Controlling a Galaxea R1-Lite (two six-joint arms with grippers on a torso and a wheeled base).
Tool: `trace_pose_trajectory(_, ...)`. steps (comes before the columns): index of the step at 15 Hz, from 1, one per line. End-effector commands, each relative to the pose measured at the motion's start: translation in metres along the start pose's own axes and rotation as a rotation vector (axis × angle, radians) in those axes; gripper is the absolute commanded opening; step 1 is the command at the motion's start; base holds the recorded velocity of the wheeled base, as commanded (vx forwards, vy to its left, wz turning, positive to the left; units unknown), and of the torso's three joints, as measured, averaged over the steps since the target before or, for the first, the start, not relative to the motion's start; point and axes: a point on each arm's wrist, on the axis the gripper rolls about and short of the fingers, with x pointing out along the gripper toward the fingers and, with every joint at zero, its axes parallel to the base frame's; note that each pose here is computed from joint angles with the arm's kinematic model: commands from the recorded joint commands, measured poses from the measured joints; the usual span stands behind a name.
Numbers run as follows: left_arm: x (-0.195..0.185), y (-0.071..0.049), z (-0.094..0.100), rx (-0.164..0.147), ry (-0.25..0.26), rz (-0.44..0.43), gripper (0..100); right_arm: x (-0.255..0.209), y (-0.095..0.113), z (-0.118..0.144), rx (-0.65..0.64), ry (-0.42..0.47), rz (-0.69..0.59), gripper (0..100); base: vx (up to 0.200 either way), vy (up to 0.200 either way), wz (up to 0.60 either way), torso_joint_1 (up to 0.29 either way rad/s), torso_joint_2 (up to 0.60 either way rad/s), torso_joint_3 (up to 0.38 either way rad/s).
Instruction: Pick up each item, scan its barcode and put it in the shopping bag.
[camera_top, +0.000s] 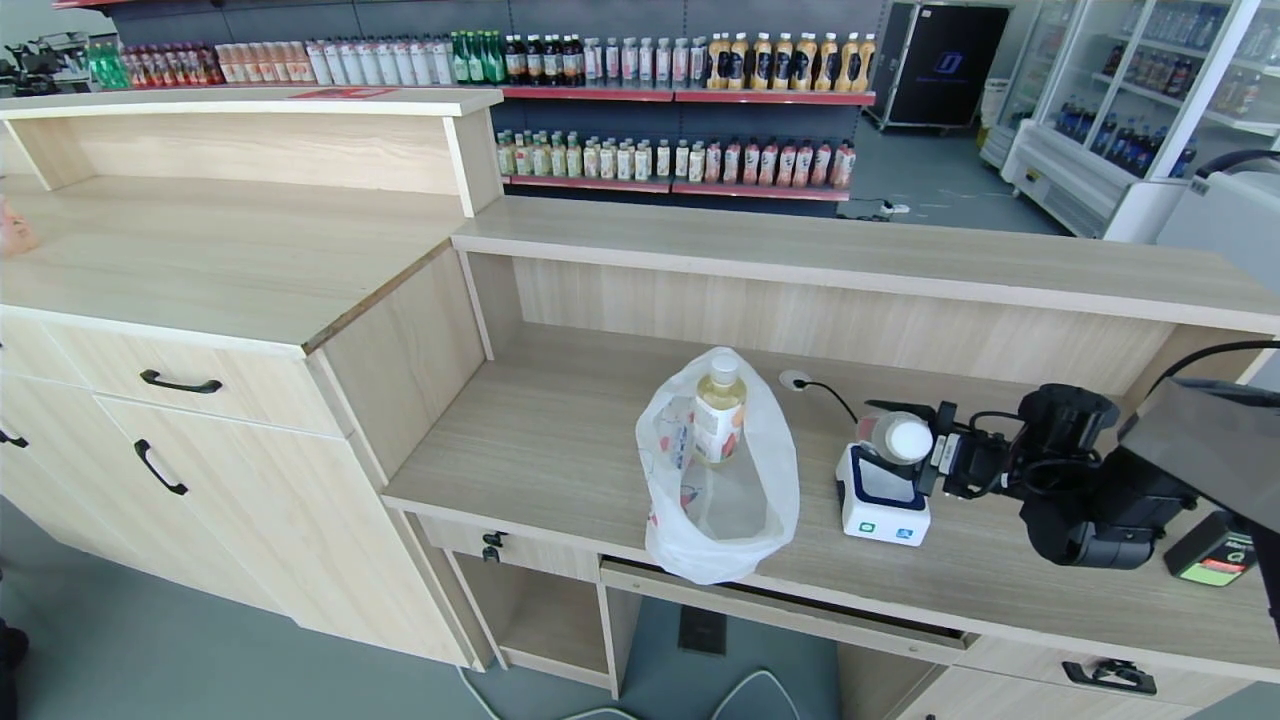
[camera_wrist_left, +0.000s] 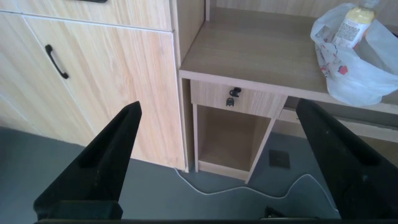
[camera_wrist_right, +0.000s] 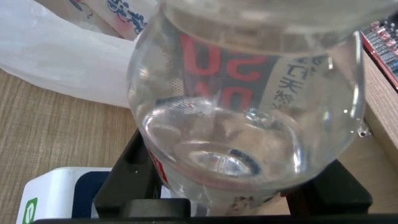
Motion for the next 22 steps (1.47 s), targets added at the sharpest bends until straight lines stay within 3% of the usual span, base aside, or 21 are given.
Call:
trace_pose_trajectory(1,0.0,0.0,0.0,0.0,-0.001,0.0,100,-0.006,-0.003,0.004,0.005,0.01,-0.003,0,0.0,0.0,0.0,0.0,0.0,0.0)
trace_pose_trajectory(3,0.0,0.0,0.0,0.0,-0.001,0.0,100,-0.02,-0.016,0.012,0.036,0.032,-0.025,0,0.0,0.0,0.0,0.0,0.0,0.0)
trace_pose_trajectory(7,0.0,0.0,0.0,0.0,-0.001,0.0,100,-0.051,-0.101,0.117,0.307,-0.023,-0.116,0,0.0,0.0,0.0,0.0,0.0,0.0)
trace_pose_trajectory(9,0.0,0.0,0.0,0.0,-0.001,0.0,100,-0.081,-0.118,0.147,0.443,-0.01,-0.175,0,0.0,0.0,0.0,0.0,0.0,0.0)
trace_pose_trajectory(10,0.0,0.0,0.0,0.0,-0.001,0.0,100,-0.091,-0.12,0.153,0.524,0.032,-0.229,0,0.0,0.0,0.0,0.0,0.0,0.0)
trace_pose_trajectory(13,0.0,0.0,0.0,0.0,-0.001,0.0,100,-0.103,-0.128,0.162,0.858,0.327,-0.611,0,0.0,0.0,0.0,0.0,0.0,0.0)
trace_pose_trajectory(14,0.0,0.0,0.0,0.0,-0.001,0.0,100,-0.1,-0.127,0.164,0.941,0.384,-0.72,0,0.0,0.0,0.0,0.0,0.0,0.0)
trace_pose_trajectory(18,0.0,0.0,0.0,0.0,-0.001,0.0,100,-0.086,-0.101,0.178,0.917,0.602,-0.936,0,0.0,0.0,0.0,0.0,0.0,0.0)
trace_pose_trajectory(22,0.0,0.0,0.0,0.0,-0.001,0.0,100,-0.08,-0.099,0.186,0.777,0.676,-0.906,0,0.0,0.0,0.0,0.0,0.0,0.0)
